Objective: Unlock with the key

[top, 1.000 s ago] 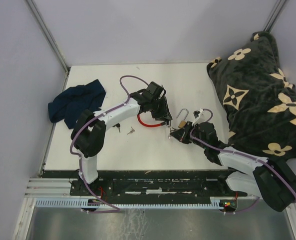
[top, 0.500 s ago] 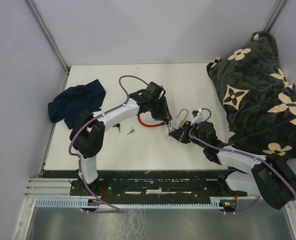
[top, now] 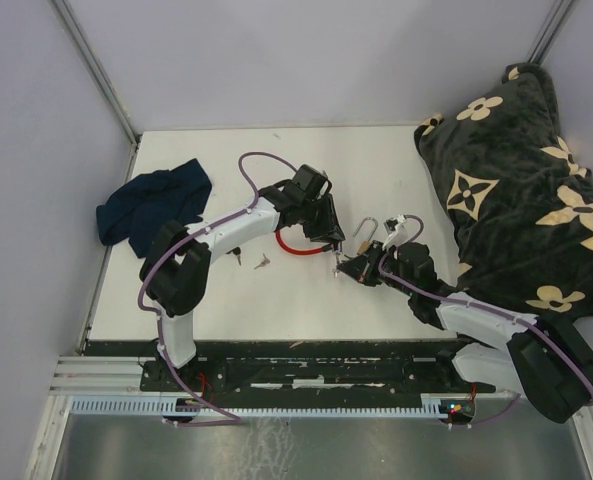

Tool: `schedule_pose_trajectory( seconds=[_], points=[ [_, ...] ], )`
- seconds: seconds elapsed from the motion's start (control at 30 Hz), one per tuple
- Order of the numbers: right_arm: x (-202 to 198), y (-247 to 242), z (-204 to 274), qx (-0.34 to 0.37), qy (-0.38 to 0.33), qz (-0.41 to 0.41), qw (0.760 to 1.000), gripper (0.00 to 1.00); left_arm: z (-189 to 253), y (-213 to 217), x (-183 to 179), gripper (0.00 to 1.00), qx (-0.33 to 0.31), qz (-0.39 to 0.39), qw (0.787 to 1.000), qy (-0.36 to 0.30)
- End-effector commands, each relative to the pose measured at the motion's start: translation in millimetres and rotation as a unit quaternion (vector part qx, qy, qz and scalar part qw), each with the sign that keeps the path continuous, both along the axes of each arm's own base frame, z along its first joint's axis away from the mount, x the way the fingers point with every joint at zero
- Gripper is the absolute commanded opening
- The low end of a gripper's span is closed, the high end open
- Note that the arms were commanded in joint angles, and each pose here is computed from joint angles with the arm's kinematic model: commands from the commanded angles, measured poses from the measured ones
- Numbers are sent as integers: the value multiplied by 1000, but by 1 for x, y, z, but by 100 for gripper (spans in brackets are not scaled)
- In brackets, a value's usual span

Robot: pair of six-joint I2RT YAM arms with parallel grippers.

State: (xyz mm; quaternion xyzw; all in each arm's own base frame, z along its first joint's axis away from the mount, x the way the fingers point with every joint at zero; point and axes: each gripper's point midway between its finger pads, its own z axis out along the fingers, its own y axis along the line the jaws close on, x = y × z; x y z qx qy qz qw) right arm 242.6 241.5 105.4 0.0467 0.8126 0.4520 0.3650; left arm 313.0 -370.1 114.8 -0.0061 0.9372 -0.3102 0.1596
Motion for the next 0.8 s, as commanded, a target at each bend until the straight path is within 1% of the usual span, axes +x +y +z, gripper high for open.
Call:
schedule_pose_trajectory(
  seconds=[0.0, 0.77],
  points=[
    [12, 2, 30, 17, -49, -9, 999, 2, 31, -7, 5, 3, -36, 8, 999, -29],
    [13, -4, 27, 11, -42, -25, 999, 2, 39, -5, 5, 3, -39, 11, 998, -37]
  ],
)
